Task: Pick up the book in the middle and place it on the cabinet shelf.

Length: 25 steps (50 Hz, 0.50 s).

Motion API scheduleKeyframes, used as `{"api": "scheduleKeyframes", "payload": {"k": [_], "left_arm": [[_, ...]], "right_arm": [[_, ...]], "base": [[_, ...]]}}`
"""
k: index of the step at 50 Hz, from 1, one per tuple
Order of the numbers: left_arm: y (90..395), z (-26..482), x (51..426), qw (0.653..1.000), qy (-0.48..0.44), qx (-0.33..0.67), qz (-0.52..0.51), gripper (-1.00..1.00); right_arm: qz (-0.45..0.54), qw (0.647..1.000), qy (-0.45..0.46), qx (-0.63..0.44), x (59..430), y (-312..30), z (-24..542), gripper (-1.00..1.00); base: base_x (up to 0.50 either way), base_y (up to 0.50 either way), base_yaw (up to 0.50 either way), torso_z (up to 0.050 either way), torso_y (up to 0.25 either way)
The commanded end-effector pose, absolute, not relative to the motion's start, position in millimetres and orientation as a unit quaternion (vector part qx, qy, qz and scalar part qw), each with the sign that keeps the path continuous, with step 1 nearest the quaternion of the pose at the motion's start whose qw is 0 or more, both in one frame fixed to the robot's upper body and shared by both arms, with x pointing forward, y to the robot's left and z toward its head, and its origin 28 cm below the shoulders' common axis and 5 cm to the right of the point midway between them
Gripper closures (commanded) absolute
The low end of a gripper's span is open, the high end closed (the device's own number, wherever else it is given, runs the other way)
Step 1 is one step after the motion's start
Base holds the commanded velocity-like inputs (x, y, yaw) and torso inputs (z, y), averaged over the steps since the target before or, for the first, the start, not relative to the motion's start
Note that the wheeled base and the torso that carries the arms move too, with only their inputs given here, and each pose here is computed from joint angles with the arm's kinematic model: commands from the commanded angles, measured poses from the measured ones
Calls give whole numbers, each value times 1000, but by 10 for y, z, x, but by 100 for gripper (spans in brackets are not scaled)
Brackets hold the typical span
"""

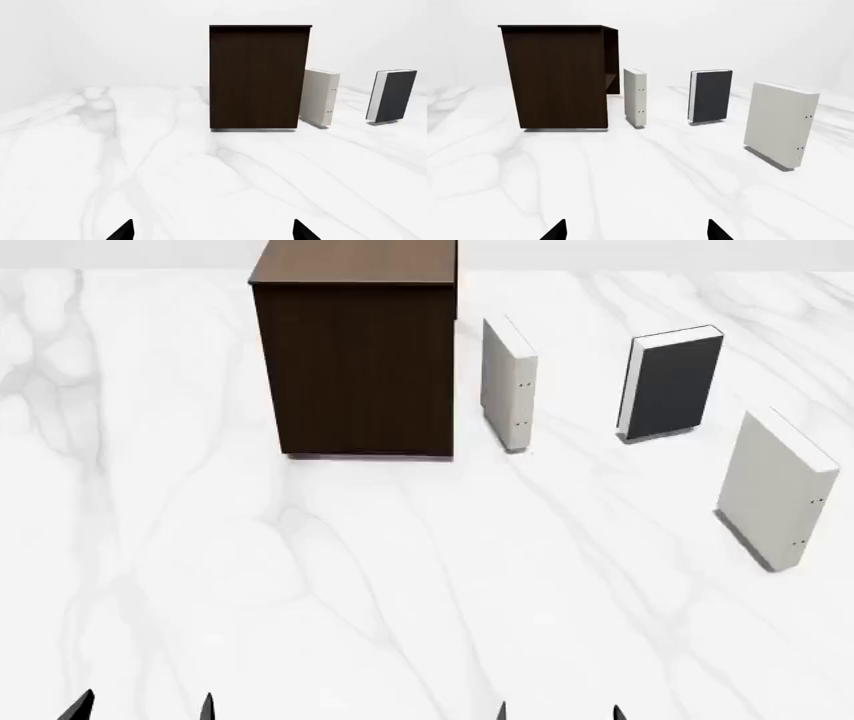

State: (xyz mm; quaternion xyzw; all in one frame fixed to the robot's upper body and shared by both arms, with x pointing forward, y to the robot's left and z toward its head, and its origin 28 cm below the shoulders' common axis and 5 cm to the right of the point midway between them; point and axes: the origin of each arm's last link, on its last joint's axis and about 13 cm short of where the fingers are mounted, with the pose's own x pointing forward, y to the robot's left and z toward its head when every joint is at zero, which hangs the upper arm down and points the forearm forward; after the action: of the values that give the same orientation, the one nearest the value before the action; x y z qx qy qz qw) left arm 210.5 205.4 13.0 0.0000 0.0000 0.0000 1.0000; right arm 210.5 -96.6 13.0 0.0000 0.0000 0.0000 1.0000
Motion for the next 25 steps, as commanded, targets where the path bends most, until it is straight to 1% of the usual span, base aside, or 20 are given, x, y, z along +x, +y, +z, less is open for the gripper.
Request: {"api": "scheduleKeyframes", "payload": {"k": [1,25], "left_arm": [[2056,123,2108,1000,2,2,1,-100],[2045,114,2097,1000,12,7,0,-100]], "right_arm": [[1,1000,-1,-1,2103,-960,131,-100],[1,1000,4,-1,2099,-963,113,-100]], "base": [[0,0,0,0,0],[0,0,0,0,0]]}}
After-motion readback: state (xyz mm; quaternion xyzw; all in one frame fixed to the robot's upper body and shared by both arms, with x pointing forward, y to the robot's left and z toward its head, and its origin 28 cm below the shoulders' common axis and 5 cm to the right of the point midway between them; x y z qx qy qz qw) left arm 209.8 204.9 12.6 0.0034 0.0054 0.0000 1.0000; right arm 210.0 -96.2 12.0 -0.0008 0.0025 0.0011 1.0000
